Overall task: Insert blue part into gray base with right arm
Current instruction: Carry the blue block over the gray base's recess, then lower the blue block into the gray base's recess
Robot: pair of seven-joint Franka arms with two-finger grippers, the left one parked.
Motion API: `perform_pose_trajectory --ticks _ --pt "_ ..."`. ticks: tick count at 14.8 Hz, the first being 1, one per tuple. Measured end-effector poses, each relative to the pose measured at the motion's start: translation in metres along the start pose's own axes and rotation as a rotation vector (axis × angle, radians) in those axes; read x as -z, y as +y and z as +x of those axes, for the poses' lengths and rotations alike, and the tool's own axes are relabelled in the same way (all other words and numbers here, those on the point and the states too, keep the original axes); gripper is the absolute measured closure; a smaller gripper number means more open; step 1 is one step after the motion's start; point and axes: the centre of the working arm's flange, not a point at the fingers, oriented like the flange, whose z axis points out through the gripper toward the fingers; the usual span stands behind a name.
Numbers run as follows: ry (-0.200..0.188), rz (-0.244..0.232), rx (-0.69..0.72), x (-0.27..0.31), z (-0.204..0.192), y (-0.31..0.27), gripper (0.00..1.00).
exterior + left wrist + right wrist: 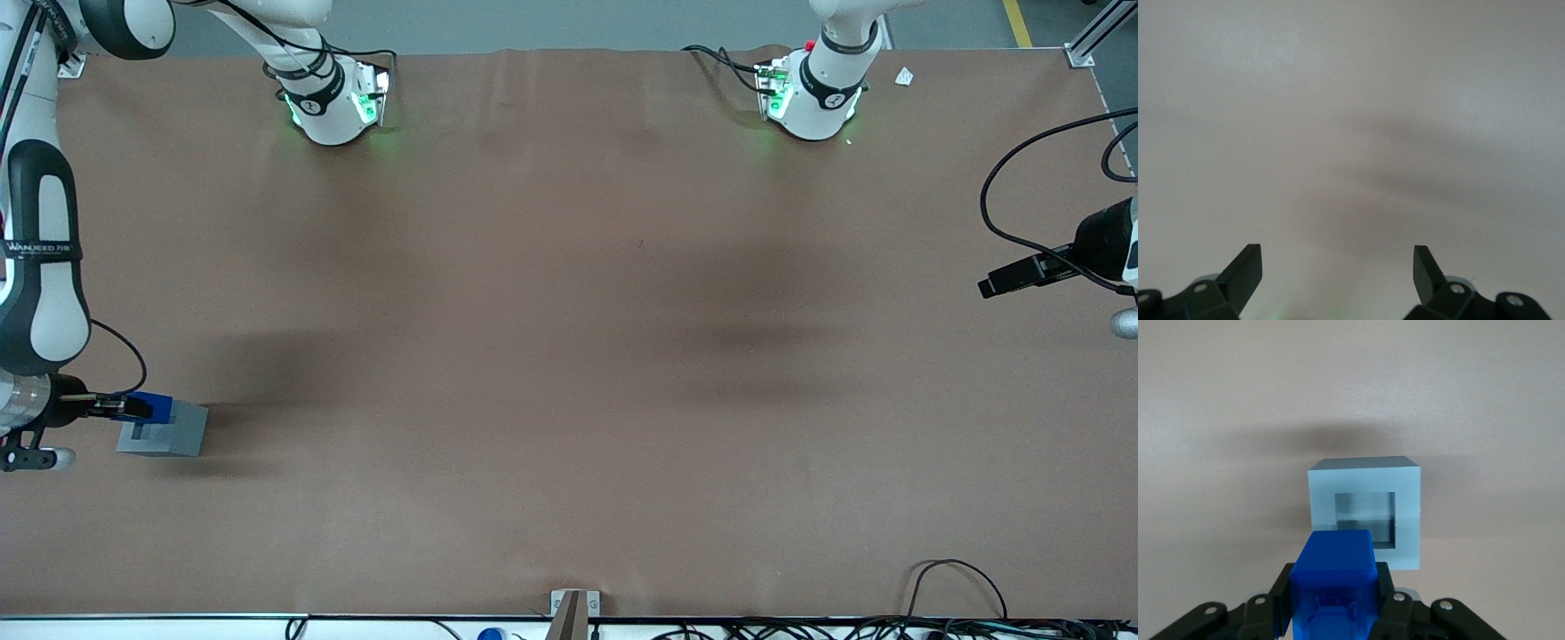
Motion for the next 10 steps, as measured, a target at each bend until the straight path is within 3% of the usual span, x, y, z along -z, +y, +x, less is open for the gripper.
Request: perform_pose_trajectory --ticks 5,10 --pt "0.047 -0.011 0.001 0.007 0.006 0.001 0.49" --pt "0.063 -0.017 0.0 -0.005 0.011 0.003 0.49"
